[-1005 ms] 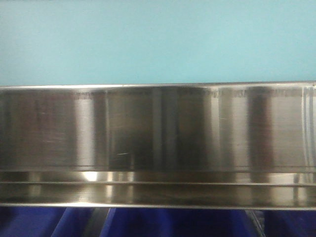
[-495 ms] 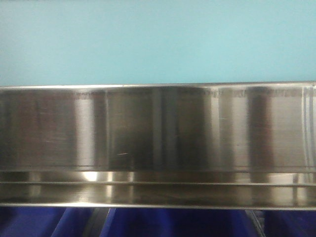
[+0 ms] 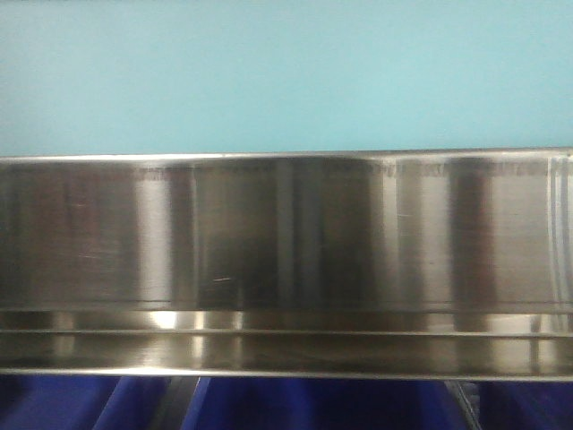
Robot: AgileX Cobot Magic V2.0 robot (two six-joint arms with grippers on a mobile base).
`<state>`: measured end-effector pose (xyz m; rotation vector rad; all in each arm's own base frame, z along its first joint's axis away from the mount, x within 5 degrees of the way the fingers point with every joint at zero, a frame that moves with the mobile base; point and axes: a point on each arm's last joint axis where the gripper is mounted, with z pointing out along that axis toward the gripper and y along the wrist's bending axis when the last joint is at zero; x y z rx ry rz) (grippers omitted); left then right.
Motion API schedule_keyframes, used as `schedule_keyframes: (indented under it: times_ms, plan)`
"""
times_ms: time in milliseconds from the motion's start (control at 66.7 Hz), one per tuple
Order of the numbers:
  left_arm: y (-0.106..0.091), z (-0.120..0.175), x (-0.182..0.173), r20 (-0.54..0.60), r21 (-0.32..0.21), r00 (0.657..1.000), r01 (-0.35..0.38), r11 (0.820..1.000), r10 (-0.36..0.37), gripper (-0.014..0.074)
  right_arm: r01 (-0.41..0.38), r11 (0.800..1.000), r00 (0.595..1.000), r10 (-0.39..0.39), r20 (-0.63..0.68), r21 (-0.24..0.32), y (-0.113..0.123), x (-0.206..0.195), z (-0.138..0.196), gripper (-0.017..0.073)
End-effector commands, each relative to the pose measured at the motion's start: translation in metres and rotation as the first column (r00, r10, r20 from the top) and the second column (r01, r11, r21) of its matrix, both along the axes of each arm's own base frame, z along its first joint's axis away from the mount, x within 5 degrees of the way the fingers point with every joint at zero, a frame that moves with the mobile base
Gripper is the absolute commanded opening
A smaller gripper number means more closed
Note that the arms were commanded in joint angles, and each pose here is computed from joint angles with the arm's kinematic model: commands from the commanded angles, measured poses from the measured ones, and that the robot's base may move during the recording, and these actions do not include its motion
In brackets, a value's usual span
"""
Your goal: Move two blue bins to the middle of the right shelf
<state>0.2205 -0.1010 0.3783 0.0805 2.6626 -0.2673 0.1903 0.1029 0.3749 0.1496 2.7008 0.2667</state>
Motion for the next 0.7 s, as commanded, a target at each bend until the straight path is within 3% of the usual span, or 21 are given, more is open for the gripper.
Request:
schedule_keyframes:
  times_ms: [0, 105, 210, 390, 540, 690]
  plan:
    - [-0.0010, -0.0093, -0.0009, -0.060, 0.004, 0.998, 0.003, 1.000, -0.003, 0.0120, -0.009, 1.000, 0.999, 0.008, 0.032, 0.017, 0.0000, 0.0004, 0.0029, -0.0166]
    - [-0.0010, -0.0093, -0.0009, -0.061, 0.002, 0.998, 0.000, 1.000, 0.001, 0.0183, -0.009, 1.000, 0.999, 0.008, 0.032, 0.017, 0.0000, 0.0004, 0.0029, -0.0166]
    - [-0.0010, -0.0093, -0.0009, -0.061, 0.002, 0.998, 0.000, 1.000, 0.001, 0.0170, -0.009, 1.000, 0.999, 0.008, 0.032, 0.017, 0.0000, 0.0004, 0.0029, -0.0166]
    - [-0.0010, -0.0093, -0.0009, -0.061, 0.002, 0.998, 0.000, 1.000, 0.001, 0.0064, -0.008, 1.000, 0.999, 0.007, 0.035, 0.012, -0.0004, 0.0006, 0.0029, -0.0166]
    - [-0.0008, -0.0093, -0.0008, -0.060, 0.004, 0.998, -0.001, 1.000, 0.001, -0.0113, -0.008, 1.000, 0.999, 0.007, 0.035, 0.011, -0.0005, 0.0007, 0.0029, -0.0166]
    - [-0.0008, -0.0093, -0.0008, -0.060, 0.004, 0.998, -0.001, 1.000, 0.001, -0.0111, -0.006, 1.000, 0.999, 0.006, 0.042, 0.000, -0.0015, 0.0012, 0.0030, -0.0166]
